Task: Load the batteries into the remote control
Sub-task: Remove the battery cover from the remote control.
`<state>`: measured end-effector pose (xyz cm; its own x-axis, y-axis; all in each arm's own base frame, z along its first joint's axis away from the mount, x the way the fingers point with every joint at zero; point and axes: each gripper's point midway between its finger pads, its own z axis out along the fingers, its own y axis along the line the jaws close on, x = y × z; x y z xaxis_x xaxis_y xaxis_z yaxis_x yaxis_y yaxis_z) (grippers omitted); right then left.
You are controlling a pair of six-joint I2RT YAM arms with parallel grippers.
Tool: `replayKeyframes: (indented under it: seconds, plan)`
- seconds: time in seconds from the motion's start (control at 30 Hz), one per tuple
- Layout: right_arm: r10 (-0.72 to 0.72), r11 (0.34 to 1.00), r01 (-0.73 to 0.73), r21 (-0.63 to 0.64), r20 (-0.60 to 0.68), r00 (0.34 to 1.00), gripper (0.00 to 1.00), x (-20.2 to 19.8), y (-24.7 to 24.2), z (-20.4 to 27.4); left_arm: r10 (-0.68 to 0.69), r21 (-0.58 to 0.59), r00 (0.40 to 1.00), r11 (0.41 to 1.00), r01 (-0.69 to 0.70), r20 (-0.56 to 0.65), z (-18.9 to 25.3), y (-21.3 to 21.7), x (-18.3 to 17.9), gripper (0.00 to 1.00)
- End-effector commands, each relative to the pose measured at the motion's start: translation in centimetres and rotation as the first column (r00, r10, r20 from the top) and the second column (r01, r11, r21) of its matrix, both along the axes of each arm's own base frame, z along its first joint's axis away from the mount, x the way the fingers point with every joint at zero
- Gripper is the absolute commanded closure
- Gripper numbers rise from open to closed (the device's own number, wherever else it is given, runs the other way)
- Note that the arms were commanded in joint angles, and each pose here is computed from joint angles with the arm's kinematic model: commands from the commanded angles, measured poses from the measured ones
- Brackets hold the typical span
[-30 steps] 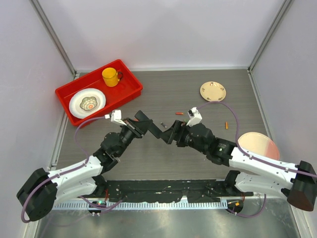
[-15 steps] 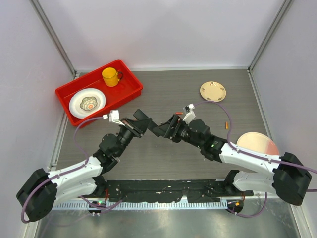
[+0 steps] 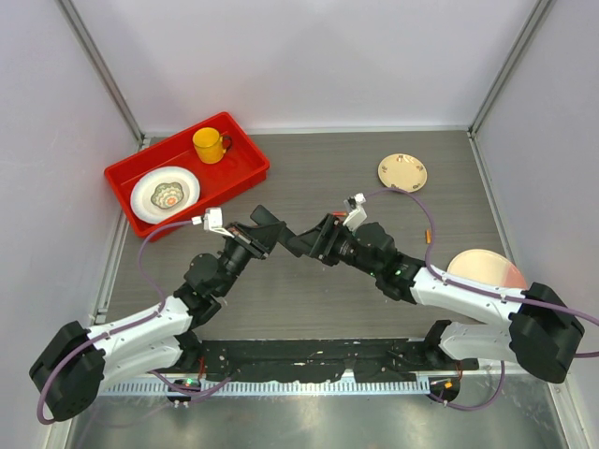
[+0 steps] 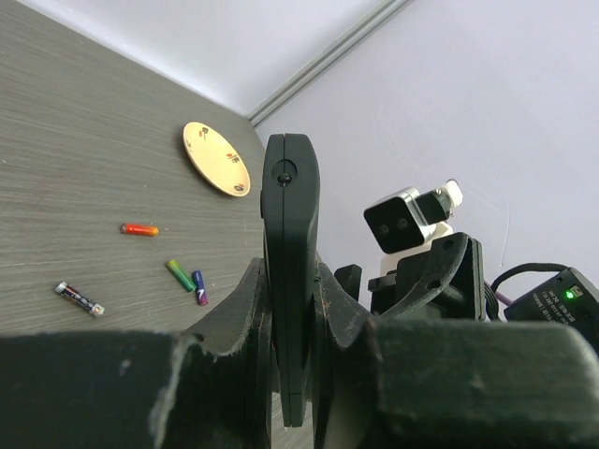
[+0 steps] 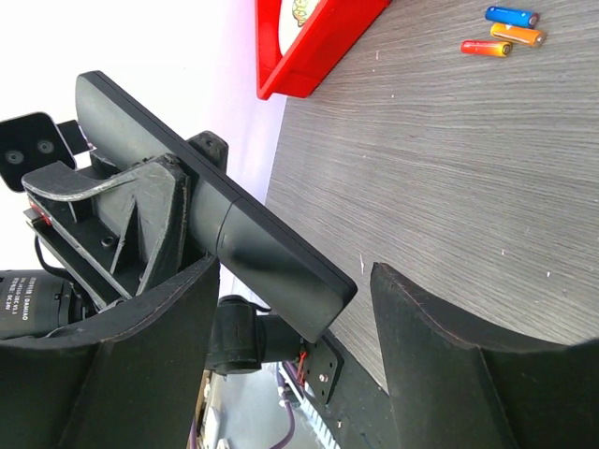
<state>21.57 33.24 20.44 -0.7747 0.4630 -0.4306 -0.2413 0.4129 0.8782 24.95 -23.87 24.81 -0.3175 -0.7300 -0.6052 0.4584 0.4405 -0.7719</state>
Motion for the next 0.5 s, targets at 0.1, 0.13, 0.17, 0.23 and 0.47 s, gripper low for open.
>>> replayKeyframes:
  seconds: [0.1,0.13,0.17,0.23,0.47]
  plan:
    - [-0.01,0.997,0.005,0.082,0.064,0.998,0.3,1.0,0.7,3.2,0.019,-0.027,0.998,0.999,-0.017,0.059,1.6,0.6,-0.1,1.0]
    - [-0.009,0.997,0.004,0.077,0.06,0.998,0.31,1.1,0.8,3.0,0.016,-0.028,0.998,0.999,-0.015,0.063,1.7,0.5,-0.2,1.0]
    - [-0.009,0.997,0.004,0.078,0.059,0.998,0.32,1.1,0.8,3.0,0.019,-0.028,0.998,0.999,-0.018,0.061,1.7,0.6,-0.1,1.0]
    - [-0.006,0.997,0.001,0.08,0.059,0.998,0.35,1.1,0.9,2.9,0.018,-0.027,0.998,0.999,-0.016,0.062,1.7,0.5,-0.1,1.0]
    - [-0.001,0.998,-0.002,0.069,0.045,0.999,0.44,1.1,0.9,2.2,0.016,-0.031,0.998,0.999,-0.014,0.063,1.7,0.6,-0.2,1.0]
